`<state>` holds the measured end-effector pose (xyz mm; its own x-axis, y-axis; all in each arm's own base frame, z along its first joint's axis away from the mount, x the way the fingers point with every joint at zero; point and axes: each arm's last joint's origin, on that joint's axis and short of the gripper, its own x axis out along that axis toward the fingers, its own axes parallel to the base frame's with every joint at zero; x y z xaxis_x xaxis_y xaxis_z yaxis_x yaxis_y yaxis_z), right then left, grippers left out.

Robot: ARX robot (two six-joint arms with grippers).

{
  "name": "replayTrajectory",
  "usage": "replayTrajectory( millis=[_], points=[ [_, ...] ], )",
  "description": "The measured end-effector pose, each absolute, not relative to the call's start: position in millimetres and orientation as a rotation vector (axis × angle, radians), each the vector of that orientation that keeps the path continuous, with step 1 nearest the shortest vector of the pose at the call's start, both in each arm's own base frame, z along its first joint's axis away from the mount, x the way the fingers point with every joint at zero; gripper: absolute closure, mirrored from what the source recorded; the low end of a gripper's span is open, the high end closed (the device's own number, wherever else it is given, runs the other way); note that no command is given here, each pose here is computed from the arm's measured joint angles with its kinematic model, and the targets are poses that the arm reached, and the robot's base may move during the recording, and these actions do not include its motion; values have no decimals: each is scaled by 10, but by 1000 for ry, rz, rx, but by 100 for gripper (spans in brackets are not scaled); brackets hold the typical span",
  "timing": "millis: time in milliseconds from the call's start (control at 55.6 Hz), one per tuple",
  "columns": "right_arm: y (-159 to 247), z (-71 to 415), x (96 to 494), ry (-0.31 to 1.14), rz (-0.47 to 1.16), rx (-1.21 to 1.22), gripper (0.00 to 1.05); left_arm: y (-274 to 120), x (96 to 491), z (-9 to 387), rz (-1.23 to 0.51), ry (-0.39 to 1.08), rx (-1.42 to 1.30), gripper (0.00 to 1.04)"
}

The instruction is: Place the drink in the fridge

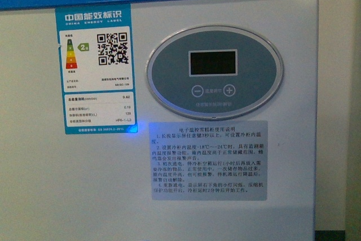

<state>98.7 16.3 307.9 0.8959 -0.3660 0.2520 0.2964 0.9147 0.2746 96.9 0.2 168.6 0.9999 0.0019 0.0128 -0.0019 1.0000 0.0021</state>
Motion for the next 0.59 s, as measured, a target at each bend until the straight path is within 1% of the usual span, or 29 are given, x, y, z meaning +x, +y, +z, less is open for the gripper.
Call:
replayTrajectory(
  millis=[234,594],
  points=[
    [244,2835,1031,-256,-321,193,62,2,969,1686,2,-13,2,8],
    [240,2814,1024,-266,-348,180,62,2,969,1686,2,-13,2,8]
  ],
)
